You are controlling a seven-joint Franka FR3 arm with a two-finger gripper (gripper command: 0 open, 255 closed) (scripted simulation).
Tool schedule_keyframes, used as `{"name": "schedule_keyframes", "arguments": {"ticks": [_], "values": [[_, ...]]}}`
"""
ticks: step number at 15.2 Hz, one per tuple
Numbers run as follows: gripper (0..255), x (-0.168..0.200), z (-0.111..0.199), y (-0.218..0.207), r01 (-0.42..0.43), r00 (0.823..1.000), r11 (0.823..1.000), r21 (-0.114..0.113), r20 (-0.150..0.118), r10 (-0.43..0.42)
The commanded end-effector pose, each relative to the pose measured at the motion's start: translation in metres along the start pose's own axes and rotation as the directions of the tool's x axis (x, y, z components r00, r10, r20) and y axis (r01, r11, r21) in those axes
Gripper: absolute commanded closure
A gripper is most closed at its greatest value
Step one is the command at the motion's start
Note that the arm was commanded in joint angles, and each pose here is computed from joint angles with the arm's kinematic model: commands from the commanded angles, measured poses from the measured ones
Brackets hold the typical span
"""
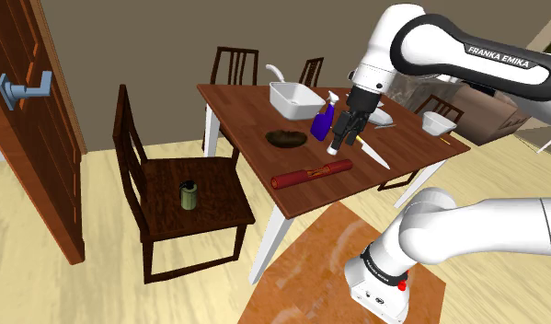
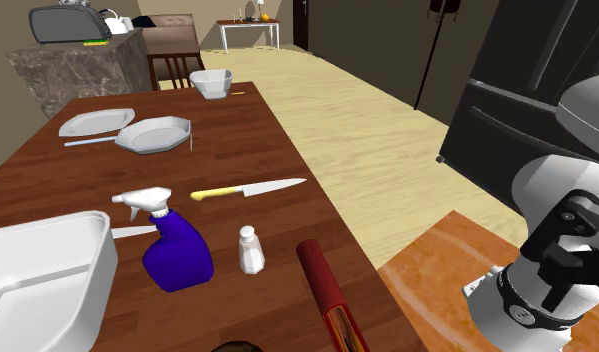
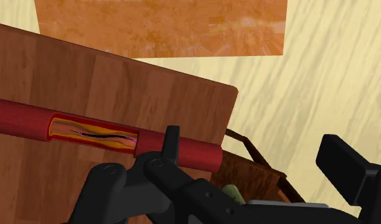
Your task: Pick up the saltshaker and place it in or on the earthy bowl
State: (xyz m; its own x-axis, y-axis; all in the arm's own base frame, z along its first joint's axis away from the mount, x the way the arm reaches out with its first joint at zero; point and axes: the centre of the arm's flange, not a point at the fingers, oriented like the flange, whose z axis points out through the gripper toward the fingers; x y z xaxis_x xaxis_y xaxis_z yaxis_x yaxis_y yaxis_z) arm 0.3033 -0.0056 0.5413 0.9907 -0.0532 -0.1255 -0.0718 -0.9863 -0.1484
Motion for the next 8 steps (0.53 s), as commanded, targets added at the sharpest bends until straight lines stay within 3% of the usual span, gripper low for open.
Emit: {"name": "schedule_keyframes", "arguments": {"ticks": [1,8], "values": [[0,0.000,0.000,0.000,0.000,1.000,1.000,0.000,0.000,0.000],[0,0.036,0.015,0.082,0.012,1.000,1.000,-0.017,0.021,-0.011]]}}
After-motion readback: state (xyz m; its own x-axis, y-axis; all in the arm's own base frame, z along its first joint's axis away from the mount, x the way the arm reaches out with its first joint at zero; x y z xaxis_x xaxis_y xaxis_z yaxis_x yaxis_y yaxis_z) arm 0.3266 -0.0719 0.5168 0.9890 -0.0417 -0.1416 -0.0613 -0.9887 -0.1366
